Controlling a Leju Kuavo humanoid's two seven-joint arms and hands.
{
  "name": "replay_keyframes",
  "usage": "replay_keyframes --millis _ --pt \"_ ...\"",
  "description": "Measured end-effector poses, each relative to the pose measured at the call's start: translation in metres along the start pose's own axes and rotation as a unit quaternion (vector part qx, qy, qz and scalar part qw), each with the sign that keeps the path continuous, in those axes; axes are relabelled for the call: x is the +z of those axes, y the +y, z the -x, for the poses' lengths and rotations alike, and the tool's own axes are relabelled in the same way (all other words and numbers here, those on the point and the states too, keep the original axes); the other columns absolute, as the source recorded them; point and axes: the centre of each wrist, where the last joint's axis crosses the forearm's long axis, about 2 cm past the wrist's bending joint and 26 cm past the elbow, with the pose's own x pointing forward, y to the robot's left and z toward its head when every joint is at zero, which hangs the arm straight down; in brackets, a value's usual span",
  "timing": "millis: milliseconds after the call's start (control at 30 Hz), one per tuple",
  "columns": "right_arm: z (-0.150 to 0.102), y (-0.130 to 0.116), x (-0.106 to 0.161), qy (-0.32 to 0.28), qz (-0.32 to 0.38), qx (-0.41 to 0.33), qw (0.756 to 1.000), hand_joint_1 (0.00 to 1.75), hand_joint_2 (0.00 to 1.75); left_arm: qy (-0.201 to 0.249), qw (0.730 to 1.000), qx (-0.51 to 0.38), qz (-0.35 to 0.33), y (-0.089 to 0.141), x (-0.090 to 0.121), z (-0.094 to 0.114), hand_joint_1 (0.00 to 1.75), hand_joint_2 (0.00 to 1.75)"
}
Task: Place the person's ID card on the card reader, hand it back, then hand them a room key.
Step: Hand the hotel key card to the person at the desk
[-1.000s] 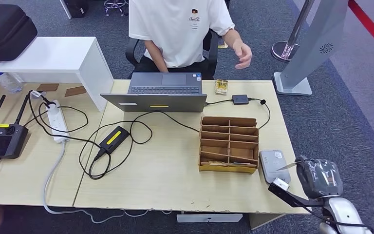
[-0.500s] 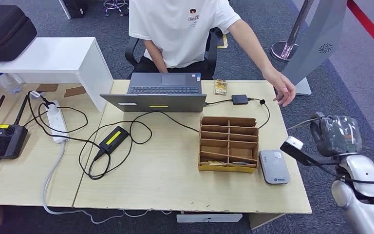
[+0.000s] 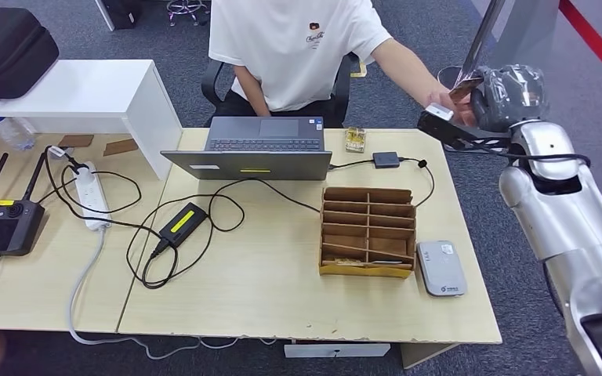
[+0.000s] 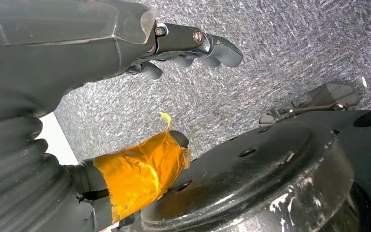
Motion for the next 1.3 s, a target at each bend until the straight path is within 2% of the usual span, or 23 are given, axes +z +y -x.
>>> replay_keyframes --millis 267,300,400,433,967,1167,1300 --pt "-0.021 0.005 -0.013 -0.011 -0.022 0.003 1.000 1.75 1.75 -0.003 1.000 0.001 0.009 -0.002 0.000 -0.001 0.00 1.75" --pt "-0.022 0.006 -0.013 -0.013 -0.024 0.003 1.000 1.42 1.75 -0.004 1.000 0.001 0.011 -0.002 0.000 -0.001 0.00 1.75" --pt "-0.024 0.009 -0.014 -0.016 -0.030 0.004 0.999 0.11 1.75 -0.006 1.000 0.000 0.013 -0.002 0.000 -0.001 0.00 1.75" --pt "-0.025 0.010 -0.014 -0.016 -0.030 0.004 0.999 0.00 1.75 -0.007 1.000 -0.001 0.012 -0.002 0.000 0.000 0.00 1.75" --pt "-0.017 0.031 0.004 -0.018 -0.032 0.002 0.999 0.00 1.75 -0.002 1.000 -0.001 0.008 -0.002 0.000 0.000 0.00 1.75" --pt "0.000 0.043 0.031 -0.028 -0.024 0.013 0.999 0.00 1.75 0.000 1.000 0.006 0.004 -0.004 0.000 0.001 0.00 1.75" --pt "0.013 0.052 0.067 -0.037 -0.007 0.010 0.999 0.00 1.75 0.001 1.000 0.010 -0.001 -0.006 0.001 0.002 0.00 1.75"
